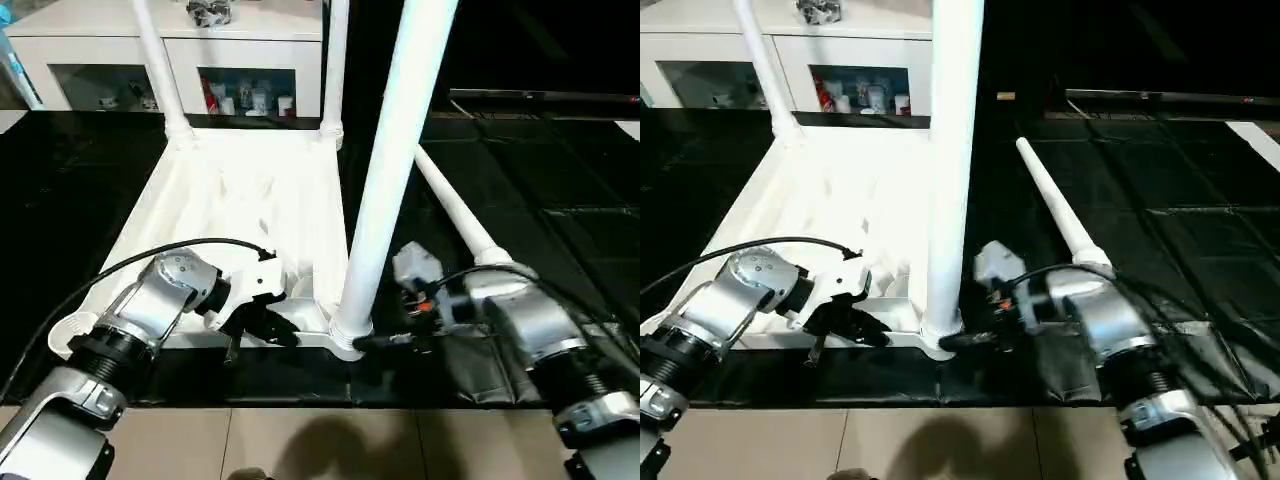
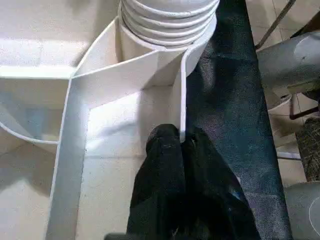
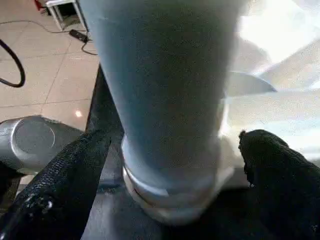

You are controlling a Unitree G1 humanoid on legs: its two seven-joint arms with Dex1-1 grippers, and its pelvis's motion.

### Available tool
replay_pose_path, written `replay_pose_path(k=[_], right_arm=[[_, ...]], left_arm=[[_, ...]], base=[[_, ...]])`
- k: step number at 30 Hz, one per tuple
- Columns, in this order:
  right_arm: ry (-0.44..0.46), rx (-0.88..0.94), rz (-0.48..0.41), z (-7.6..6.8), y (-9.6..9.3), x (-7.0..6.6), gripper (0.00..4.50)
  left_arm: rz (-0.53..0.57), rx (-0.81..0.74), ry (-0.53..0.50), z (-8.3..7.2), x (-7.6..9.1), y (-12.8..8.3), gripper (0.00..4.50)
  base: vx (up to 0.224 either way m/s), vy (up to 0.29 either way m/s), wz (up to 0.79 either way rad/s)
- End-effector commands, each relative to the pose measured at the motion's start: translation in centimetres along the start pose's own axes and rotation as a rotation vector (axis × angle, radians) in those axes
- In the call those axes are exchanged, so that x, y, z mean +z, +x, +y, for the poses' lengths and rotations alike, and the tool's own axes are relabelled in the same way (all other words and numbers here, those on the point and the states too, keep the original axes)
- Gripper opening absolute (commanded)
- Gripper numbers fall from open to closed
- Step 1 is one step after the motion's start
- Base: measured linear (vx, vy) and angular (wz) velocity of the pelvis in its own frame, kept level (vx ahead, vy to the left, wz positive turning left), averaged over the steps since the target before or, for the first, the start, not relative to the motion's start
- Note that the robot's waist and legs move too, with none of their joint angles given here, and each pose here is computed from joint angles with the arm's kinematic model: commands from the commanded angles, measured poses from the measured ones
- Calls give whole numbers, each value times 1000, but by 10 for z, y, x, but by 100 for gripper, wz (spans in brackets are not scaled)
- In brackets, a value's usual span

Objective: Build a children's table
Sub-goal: Rotate leg to tighten

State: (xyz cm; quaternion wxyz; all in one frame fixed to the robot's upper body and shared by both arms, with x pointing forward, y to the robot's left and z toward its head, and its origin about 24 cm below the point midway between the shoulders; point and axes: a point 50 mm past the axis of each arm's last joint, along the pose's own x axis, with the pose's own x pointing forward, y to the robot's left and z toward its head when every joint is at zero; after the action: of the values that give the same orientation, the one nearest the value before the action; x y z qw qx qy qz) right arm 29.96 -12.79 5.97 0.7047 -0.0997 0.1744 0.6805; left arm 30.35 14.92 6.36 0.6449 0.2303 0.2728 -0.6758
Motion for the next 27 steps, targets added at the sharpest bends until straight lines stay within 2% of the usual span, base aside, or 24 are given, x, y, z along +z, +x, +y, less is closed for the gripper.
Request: replay_pose_path(k=[1, 3, 10, 20, 27], right_arm=[[-18, -11, 9, -2, -1, 2, 448], [-16, -15, 6, -3, 0, 3, 448], [-3, -18, 5, -5, 2, 3, 374], [9, -7, 3, -4, 4, 2, 297], [30, -21, -28, -4, 7, 2, 272]], left_arm=[[30, -63, 41, -1, 6, 5, 0], [31, -62, 41, -1, 6, 5, 0], [31, -58, 41, 0, 5, 5, 0], [26, -49, 36, 1, 5, 6, 0], [8, -30, 13, 2, 5, 7, 0]], base=[[0, 0, 0], [0, 0, 0], [0, 0, 0], [0, 0, 0], [0, 0, 0]])
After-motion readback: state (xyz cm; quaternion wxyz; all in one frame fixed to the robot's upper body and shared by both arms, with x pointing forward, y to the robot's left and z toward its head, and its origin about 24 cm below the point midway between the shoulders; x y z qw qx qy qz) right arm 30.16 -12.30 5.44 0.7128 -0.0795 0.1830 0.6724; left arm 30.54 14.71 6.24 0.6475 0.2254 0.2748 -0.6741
